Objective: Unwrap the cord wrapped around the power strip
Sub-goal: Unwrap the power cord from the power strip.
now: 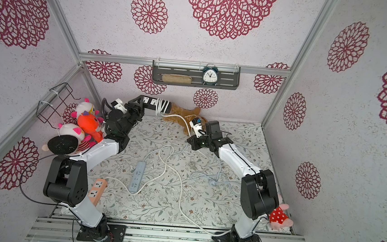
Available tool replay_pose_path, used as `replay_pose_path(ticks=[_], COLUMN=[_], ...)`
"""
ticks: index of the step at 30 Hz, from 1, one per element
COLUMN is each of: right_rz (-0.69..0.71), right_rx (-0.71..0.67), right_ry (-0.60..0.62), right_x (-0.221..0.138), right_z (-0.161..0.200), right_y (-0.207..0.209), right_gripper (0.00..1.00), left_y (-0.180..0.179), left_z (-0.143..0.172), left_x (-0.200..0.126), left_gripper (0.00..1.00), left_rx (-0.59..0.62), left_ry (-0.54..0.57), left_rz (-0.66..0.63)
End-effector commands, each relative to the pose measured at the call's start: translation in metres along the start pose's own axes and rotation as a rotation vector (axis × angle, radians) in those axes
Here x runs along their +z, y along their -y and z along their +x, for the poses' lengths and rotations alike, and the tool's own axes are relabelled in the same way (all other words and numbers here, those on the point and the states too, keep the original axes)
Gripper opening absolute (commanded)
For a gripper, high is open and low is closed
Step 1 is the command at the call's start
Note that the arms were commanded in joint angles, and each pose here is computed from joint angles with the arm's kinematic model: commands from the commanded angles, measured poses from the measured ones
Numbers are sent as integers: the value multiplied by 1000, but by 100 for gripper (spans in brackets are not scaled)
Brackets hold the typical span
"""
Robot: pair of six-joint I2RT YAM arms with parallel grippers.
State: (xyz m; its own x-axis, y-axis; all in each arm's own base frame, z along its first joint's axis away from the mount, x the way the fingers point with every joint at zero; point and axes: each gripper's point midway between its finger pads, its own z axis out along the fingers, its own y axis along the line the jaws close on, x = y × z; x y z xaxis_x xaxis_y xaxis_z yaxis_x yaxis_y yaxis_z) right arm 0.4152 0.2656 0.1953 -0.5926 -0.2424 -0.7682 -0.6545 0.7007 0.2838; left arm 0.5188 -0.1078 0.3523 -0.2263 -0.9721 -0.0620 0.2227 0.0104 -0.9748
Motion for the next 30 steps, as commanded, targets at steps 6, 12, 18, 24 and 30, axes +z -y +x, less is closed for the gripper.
replay_pose_path(ticks=[6, 12, 18, 24, 30], right_rz=[122, 116, 103, 128, 264], right_rx=[1, 5, -63, -126, -69], right_ry=[72, 138, 216, 289, 315], right_x=[16, 4, -46, -102, -142], right_z=[-44, -89, -122, -115, -91], right_y=[62, 76, 46, 23, 65], right_gripper=[0, 0, 0, 0, 0], left_y=[24, -33, -71, -96, -102], left_z=[19, 11, -31, -39, -63], left_x=[-40, -70, -76, -56, -63], left_gripper=[0, 0, 0, 0, 0], left_rx=[-124, -64, 58, 99, 52], left_ry=[-199, -212, -25, -8, 58], left_rz=[154, 17, -62, -133, -156])
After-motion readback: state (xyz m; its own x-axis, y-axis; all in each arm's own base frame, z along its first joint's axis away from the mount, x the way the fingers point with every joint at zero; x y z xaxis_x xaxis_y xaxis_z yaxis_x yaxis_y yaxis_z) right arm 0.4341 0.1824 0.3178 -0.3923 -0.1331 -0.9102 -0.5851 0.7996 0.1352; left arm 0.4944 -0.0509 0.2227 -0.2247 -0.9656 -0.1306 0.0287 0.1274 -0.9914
